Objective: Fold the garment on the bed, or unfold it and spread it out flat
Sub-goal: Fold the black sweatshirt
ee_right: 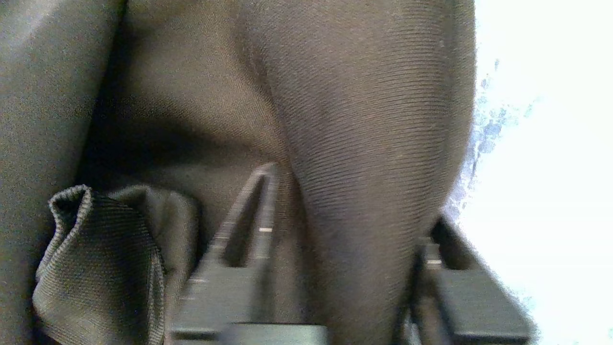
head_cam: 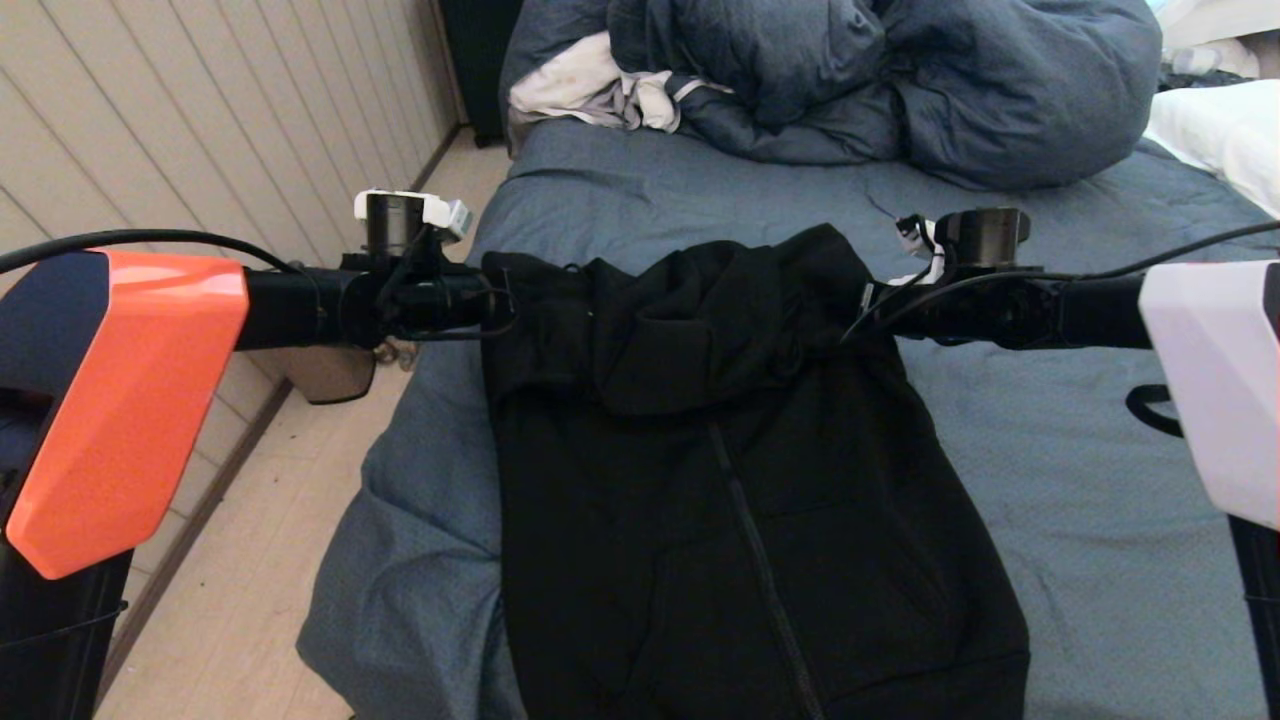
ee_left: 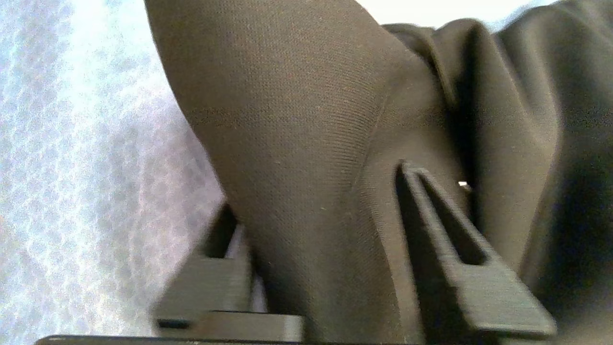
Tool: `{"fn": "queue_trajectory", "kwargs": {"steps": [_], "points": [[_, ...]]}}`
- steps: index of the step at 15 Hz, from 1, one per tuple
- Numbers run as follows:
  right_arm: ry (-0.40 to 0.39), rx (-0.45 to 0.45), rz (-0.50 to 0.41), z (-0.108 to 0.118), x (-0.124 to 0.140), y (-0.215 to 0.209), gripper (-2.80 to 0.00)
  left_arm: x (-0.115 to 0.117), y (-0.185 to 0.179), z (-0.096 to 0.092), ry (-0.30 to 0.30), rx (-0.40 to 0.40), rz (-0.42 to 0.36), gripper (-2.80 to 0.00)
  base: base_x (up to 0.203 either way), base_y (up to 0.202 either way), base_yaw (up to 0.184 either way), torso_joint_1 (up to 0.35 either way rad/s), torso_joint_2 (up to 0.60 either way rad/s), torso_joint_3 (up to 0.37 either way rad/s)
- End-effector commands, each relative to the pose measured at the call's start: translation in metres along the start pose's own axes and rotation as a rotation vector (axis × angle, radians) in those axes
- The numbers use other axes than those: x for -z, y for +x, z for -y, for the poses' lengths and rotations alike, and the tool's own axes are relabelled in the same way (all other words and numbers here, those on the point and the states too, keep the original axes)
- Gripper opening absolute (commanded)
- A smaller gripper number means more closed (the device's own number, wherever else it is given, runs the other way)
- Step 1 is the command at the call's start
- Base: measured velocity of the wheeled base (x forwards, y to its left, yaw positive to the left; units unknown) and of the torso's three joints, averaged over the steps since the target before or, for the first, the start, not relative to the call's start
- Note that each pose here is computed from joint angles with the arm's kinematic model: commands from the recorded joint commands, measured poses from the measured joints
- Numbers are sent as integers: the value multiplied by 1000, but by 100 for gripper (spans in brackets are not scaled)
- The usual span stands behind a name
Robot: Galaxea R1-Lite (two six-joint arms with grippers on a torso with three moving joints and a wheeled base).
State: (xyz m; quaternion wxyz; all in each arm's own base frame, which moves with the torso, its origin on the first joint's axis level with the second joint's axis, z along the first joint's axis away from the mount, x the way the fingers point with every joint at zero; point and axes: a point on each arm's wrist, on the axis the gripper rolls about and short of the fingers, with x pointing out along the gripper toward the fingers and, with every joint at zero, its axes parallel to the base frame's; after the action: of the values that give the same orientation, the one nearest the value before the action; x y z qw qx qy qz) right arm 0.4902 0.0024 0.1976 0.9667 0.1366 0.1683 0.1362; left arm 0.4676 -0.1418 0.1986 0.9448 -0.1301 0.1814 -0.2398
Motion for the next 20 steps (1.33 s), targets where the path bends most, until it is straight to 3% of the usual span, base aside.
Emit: {"fn": "queue_trajectory", "kwargs": {"steps": [1,6,8,12,13,15,17,18,19,20], "points": [[5,7,3,5,-2,-3,0,-2,-4,-1,-17,-30,-1,0,0,0,0,0,0,0],[41,60,2,28,-9,-29,0,9,-33,-25,-107,-130,-64,0,0,0,0,0,0,0],[132,19,8,30,-18,-46,0,13,-58,-32,-126,-108,-83,0,0,0,0,0,0,0],[237,-53,-2,21,-29,-98,0,0,-143,-11,-103,-45,-8,0,0,0,0,0,0,0],[252,-51,-14,17,-26,-113,-280,0,-164,-6,-97,-23,9,-280,0,0,0,0,0,0],[267,-48,-43,6,-15,-144,-280,17,-196,1,-112,-9,-12,-280,0,0,0,0,0,0],[265,-46,-84,-2,4,-175,-280,44,-207,-2,-161,-16,-81,-280,0,0,0,0,0,0],[266,-39,-117,-5,18,-187,-280,56,-209,-4,-216,-17,-120,-280,0,0,0,0,0,0],[266,-26,-157,-5,32,-196,-280,62,-209,-1,-323,7,-151,-280,0,0,0,0,0,0],[268,-7,-200,-3,45,-202,-280,68,-210,2,-393,66,-191,-280,0,0,0,0,0,0]]}}
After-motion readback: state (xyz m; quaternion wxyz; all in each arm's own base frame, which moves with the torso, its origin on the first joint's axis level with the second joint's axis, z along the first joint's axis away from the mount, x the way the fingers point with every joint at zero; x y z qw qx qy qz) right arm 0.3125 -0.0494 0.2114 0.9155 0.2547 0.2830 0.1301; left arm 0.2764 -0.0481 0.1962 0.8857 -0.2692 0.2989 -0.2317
